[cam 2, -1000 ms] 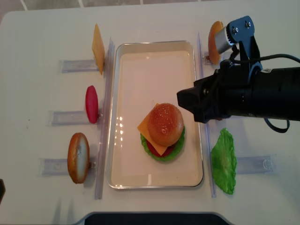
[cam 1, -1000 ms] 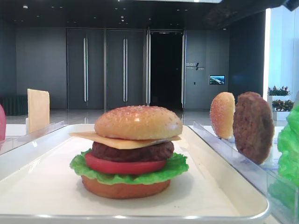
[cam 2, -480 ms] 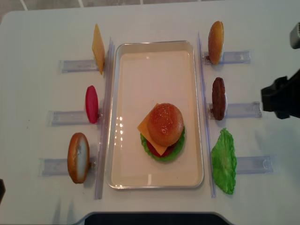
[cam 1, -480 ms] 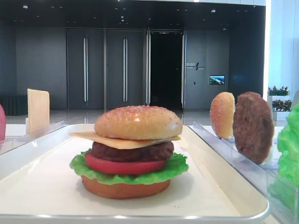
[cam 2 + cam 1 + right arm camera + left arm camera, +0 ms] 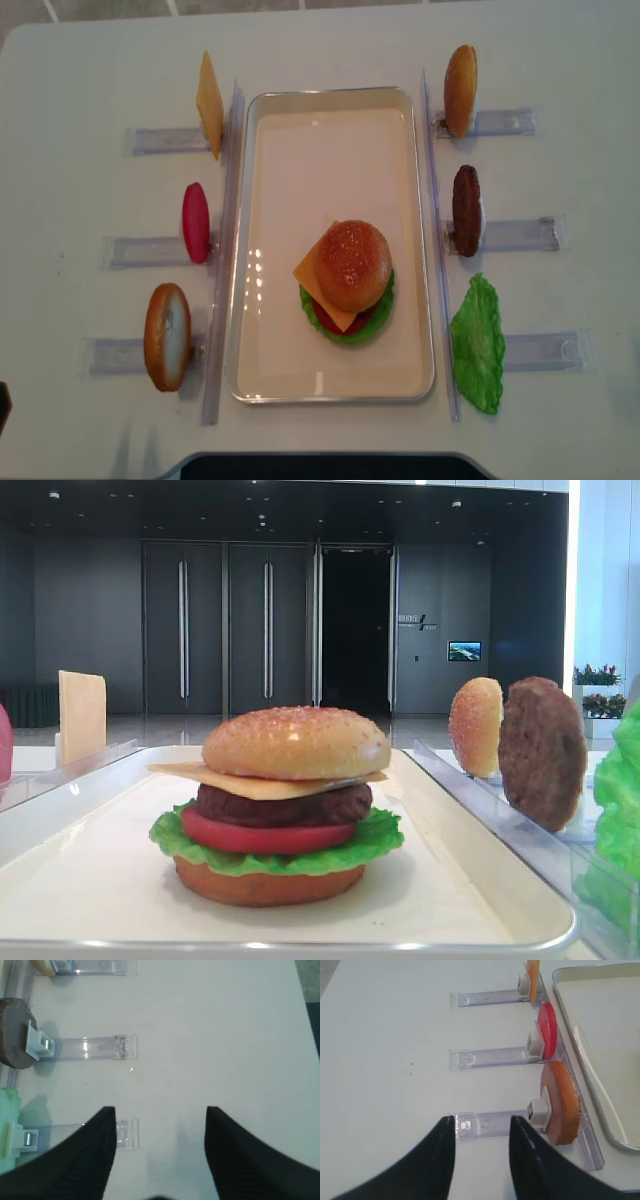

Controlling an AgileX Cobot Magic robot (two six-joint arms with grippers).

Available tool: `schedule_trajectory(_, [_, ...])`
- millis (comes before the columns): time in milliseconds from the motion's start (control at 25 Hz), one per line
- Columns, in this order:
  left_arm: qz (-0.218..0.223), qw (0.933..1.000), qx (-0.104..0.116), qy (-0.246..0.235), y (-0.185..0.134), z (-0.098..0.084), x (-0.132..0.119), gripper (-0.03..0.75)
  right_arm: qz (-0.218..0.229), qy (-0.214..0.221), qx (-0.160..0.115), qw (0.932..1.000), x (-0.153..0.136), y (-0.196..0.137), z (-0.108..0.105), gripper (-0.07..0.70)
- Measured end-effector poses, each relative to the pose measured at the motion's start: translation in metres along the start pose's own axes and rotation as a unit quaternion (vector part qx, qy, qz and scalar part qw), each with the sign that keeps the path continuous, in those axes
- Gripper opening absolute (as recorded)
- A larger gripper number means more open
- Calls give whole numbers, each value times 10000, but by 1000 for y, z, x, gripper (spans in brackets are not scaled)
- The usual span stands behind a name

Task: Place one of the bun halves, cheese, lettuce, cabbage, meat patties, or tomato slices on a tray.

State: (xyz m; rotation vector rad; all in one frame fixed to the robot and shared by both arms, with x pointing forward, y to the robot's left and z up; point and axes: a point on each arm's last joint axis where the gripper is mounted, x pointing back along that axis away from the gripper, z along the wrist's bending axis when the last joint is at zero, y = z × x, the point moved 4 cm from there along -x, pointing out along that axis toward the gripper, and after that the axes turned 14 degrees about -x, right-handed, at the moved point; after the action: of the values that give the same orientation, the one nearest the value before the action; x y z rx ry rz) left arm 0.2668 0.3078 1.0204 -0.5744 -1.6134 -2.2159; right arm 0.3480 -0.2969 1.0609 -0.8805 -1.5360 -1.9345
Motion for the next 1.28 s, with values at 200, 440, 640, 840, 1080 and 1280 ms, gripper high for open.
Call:
schedule_trajectory(200, [0,10000,0,0,0,0,0,282,-407,-195,-208,9988,29,-20,-16,402])
schedule_trajectory(440, [-1,10000,2,-4,0,0,0,282,-850,-89,-327,9958,36,-54,-28,384])
schedule_trajectory(640, [-2,10000,4,-8,0,0,0,282,-1121,2,-392,9929,31,-79,-35,380])
schedule_trajectory(840, [-2,10000,4,-8,0,0,0,282,-1415,103,-413,9890,35,-84,-36,379])
schedule_trajectory(1080, [-2,10000,4,-8,0,0,0,282,-1534,151,-399,9872,29,-82,-35,379])
schedule_trajectory(1280, [-2,10000,4,-8,0,0,0,282,-1558,157,-401,9868,29,-81,-35,379])
